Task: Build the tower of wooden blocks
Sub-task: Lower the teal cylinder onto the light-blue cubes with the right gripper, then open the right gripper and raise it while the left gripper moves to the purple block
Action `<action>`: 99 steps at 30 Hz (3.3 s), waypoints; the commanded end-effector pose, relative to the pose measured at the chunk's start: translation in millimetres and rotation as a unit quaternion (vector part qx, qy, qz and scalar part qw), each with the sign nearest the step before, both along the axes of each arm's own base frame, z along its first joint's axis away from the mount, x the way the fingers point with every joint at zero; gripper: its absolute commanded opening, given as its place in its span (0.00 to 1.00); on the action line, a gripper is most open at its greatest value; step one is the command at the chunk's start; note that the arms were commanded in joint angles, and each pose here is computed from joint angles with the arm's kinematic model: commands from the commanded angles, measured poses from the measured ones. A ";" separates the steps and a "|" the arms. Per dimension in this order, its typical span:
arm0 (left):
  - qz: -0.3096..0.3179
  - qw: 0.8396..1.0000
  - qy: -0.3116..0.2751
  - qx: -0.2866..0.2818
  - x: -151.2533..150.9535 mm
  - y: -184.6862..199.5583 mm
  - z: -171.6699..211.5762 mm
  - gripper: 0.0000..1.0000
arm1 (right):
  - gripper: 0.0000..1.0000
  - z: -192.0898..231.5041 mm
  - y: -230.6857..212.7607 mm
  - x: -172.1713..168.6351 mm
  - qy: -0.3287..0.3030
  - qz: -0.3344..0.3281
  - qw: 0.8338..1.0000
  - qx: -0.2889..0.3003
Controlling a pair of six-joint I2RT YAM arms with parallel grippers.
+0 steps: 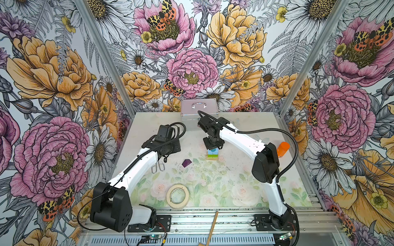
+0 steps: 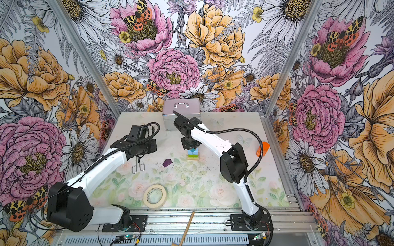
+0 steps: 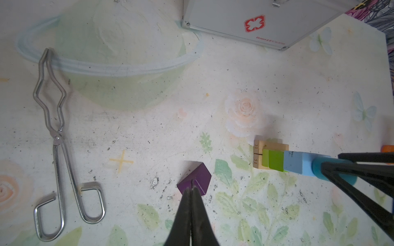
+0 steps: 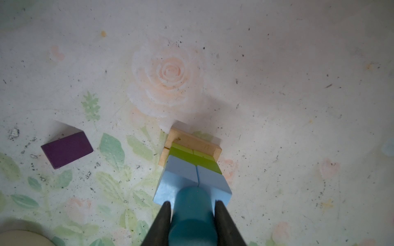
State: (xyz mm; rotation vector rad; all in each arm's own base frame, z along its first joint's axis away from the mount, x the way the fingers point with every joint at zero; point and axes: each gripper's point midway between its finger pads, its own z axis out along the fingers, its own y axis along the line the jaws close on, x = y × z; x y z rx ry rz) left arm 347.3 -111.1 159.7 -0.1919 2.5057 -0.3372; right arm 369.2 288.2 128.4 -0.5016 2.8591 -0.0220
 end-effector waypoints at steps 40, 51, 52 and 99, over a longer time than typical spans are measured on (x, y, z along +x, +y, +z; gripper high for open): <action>0.011 1.000 -0.017 0.003 2.1 6.2 6.7 0.06 | 0.37 -5.9 0.3 3.6 0.002 -0.010 1.000 0.006; 0.010 1.000 -0.016 0.003 2.0 5.8 6.1 0.06 | 0.47 -5.4 0.8 3.8 0.002 -0.011 1.000 0.008; 0.010 1.000 -0.015 0.003 1.9 6.1 6.0 0.06 | 0.48 -5.3 0.7 3.5 0.002 -0.011 1.000 0.007; -0.351 0.905 0.034 0.237 -54.2 -66.6 -21.7 0.51 | 0.74 114.4 -129.7 -36.3 -0.193 -0.109 0.957 0.190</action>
